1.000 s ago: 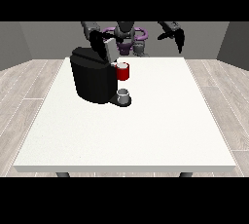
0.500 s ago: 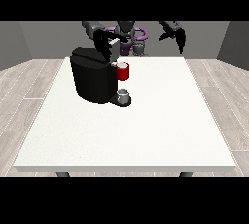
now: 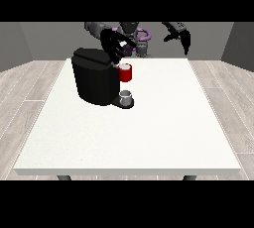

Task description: Insert the coffee pod into the coffee machine and close the lid

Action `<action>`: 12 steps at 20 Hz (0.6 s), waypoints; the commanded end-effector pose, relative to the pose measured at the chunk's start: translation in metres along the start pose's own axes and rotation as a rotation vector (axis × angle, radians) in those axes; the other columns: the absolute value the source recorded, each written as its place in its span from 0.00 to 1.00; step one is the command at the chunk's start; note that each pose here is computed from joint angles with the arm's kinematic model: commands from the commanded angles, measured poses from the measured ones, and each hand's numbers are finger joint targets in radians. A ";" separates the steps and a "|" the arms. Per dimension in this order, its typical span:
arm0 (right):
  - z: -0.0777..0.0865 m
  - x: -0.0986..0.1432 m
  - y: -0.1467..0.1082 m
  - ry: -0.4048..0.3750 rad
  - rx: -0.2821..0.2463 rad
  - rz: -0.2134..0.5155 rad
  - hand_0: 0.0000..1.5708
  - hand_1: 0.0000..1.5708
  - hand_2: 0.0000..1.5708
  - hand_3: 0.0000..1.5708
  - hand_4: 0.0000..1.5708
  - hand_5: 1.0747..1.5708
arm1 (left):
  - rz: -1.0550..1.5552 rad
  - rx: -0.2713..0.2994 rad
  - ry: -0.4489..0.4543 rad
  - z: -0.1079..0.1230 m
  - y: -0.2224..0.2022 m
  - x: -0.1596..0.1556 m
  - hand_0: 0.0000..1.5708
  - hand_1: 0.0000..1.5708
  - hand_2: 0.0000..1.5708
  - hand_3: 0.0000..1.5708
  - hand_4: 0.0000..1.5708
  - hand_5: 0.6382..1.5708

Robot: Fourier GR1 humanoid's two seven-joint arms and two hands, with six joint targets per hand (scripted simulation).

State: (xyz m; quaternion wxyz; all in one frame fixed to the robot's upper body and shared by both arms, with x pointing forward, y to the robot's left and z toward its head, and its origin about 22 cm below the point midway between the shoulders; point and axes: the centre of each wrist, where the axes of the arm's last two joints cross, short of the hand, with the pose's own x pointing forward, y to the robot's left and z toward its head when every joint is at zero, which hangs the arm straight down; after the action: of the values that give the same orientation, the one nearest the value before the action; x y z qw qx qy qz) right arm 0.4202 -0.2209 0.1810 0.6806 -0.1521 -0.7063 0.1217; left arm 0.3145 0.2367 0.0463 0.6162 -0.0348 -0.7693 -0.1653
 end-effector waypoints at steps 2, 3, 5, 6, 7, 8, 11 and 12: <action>0.005 0.061 0.030 -0.266 0.098 -0.018 0.00 0.00 0.00 0.00 0.06 1.00 | -0.022 -0.017 -0.039 -0.010 0.013 0.011 0.00 0.00 0.00 0.00 0.27 1.00; 0.006 0.057 0.034 -0.238 0.105 -0.013 0.00 0.00 0.00 0.00 0.08 1.00 | 0.023 -0.053 -0.036 -0.010 -0.007 0.008 0.00 0.00 0.00 0.00 0.27 1.00; 0.010 0.070 0.028 -0.277 0.082 0.015 0.00 0.00 0.00 0.00 0.09 1.00 | 0.020 -0.053 -0.062 -0.016 -0.008 0.010 0.00 0.00 0.00 0.00 0.28 1.00; 0.012 0.082 0.023 -0.283 0.075 0.026 0.00 0.00 0.00 0.00 0.06 1.00 | 0.017 -0.059 -0.057 -0.016 -0.008 0.007 0.00 0.00 0.00 0.00 0.25 1.00; 0.011 0.083 0.015 -0.262 0.037 0.032 0.00 0.00 0.00 0.00 0.00 1.00 | 0.011 -0.087 -0.056 -0.017 -0.002 0.013 0.00 0.00 0.00 0.00 0.23 1.00; 0.016 0.086 0.017 -0.303 0.058 0.053 0.00 0.00 0.00 0.00 0.03 1.00 | 0.011 -0.074 -0.078 -0.025 -0.009 0.016 0.00 0.00 0.00 0.00 0.23 1.00; 0.016 0.108 -0.009 -0.270 -0.021 0.045 0.00 0.00 0.00 0.00 0.00 1.00 | 0.008 -0.122 -0.094 -0.030 -0.013 0.023 0.00 0.00 0.00 0.00 0.27 1.00; 0.021 0.111 -0.008 -0.285 -0.002 0.055 0.00 0.00 0.00 0.00 0.00 1.00 | 0.013 -0.106 -0.102 -0.034 -0.011 0.025 0.00 0.00 0.00 0.00 0.24 1.00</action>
State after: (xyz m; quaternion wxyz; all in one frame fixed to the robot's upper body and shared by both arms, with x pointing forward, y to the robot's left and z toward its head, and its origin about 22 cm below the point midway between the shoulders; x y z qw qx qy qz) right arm 0.4050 -0.2484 0.2415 0.6869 -0.2225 -0.6862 0.0883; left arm 0.3313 0.2184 0.0674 0.5837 -0.0705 -0.7851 -0.1948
